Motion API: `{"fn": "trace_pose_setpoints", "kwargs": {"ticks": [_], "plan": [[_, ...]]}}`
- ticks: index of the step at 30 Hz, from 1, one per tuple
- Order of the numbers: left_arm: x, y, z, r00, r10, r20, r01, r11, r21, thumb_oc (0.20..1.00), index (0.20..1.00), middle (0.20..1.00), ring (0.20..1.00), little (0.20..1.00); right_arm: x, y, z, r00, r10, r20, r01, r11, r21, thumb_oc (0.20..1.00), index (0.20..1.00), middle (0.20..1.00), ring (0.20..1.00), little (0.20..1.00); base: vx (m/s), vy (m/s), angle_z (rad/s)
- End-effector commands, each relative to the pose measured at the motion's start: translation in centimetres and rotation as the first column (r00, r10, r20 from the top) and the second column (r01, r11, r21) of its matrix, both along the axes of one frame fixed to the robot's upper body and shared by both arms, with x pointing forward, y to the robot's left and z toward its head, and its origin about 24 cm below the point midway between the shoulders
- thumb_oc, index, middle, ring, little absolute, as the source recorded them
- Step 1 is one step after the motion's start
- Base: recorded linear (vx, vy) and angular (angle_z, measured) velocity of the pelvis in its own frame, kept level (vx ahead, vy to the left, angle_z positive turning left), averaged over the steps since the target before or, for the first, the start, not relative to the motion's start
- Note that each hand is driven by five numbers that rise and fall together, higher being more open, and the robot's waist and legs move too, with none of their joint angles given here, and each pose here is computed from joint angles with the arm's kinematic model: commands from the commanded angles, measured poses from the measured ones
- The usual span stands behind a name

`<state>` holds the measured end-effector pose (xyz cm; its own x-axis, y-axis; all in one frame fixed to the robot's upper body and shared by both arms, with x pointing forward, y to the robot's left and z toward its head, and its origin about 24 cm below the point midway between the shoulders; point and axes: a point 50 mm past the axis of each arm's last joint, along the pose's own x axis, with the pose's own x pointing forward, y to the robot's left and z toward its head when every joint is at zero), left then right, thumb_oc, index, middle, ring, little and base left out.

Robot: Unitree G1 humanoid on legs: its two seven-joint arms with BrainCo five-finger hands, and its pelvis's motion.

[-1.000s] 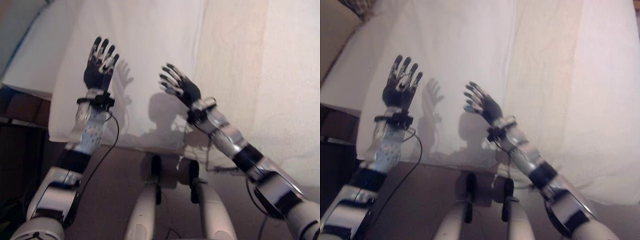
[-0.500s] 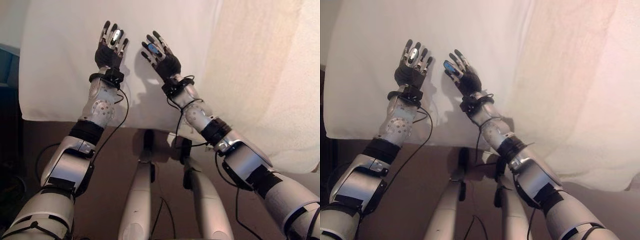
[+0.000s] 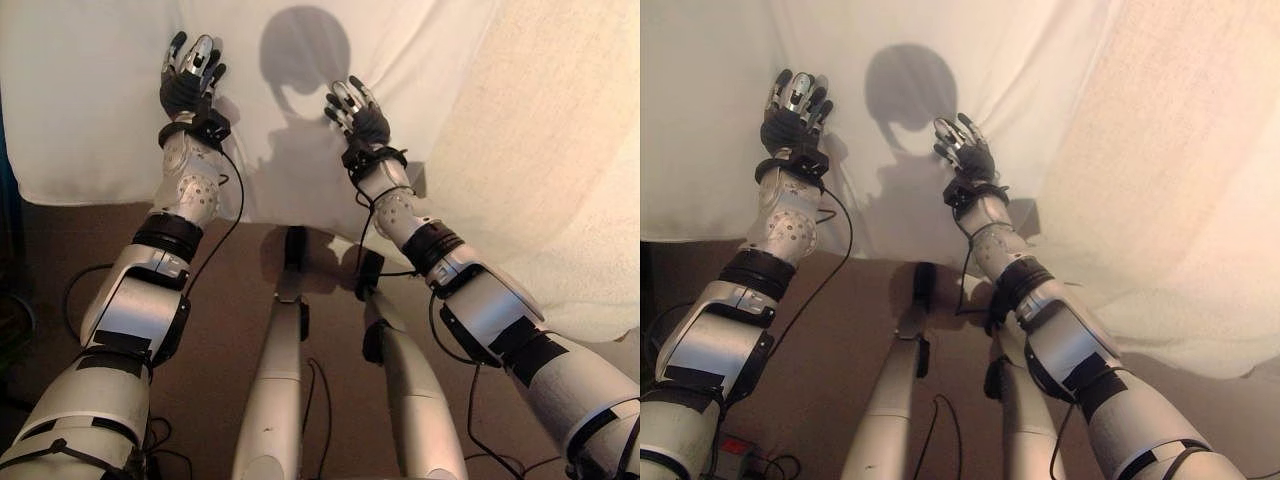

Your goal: Make the bed

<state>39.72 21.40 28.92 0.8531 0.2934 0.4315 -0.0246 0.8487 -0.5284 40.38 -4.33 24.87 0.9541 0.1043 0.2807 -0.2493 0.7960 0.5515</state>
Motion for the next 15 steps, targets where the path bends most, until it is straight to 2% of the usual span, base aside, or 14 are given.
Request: {"fn": "trace_pose_setpoints", "kwargs": {"ticks": [1,2,5,7,8,11,15], "plan": [[-1.1,4.5,0.0,0.983,0.183,-0.003,-0.183,0.983,-0.018,1.0,1.0,1.0,1.0,1.0,0.2,-2.3,-1.8,0.99,-0.127,-0.053,0.129,0.991,0.045,1.0,1.0,1.0,1.0,1.0,0.01,0.046,0.03],[-1.5,6.4,-1.1,0.963,0.263,-0.048,-0.265,0.964,-0.026,1.0,1.0,1.0,1.0,1.0,0.3,-3.3,-2.9,0.981,-0.174,-0.082,0.176,0.984,0.021,1.0,1.0,1.0,1.0,1.0,0.01,0.045,0.02],[-2.2,8.0,-1.5,0.942,0.33,-0.064,-0.332,0.943,-0.033,1.0,1.0,1.0,1.0,1.0,0.3,-4.1,-3.6,0.973,-0.21,-0.1,0.211,0.977,0.009,1.0,1.0,1.0,1.0,1.0,0.0,0.016,0.01],[-3.6,11.5,-3.5,0.882,0.452,-0.136,-0.464,0.882,-0.077,1.0,1.0,1.0,1.0,1.0,0.2,-5.7,-5.5,0.95,-0.273,-0.149,0.278,0.961,0.014,1.0,1.0,1.0,1.0,1.0,0.0,0.01,-0.02],[-3.7,11.6,-3.5,0.881,0.453,-0.136,-0.466,0.882,-0.079,1.0,1.0,1.0,1.0,1.0,0.1,-5.7,-5.4,0.951,-0.272,-0.147,0.277,0.961,0.013,1.0,1.0,1.0,1.0,1.0,0.0,0.0,0.0],[-5.5,14.0,-4.1,0.792,0.588,-0.167,-0.603,0.795,-0.064,1.0,1.0,1.0,1.0,1.0,-0.5,-7.0,-7.5,0.922,-0.334,-0.196,0.344,0.939,0.022,1.0,1.0,1.0,1.0,1.0,0.0,0.0,0.0],[-8.2,16.3,-5.6,0.714,0.682,-0.157,-0.695,0.719,-0.035,1.0,1.0,1.0,1.0,1.0,-1.5,-9.4,-9.4,0.897,-0.391,-0.205,0.402,0.916,0.013,1.0,1.0,1.0,1.0,1.0,-0.06,-0.001,0.0]]}}
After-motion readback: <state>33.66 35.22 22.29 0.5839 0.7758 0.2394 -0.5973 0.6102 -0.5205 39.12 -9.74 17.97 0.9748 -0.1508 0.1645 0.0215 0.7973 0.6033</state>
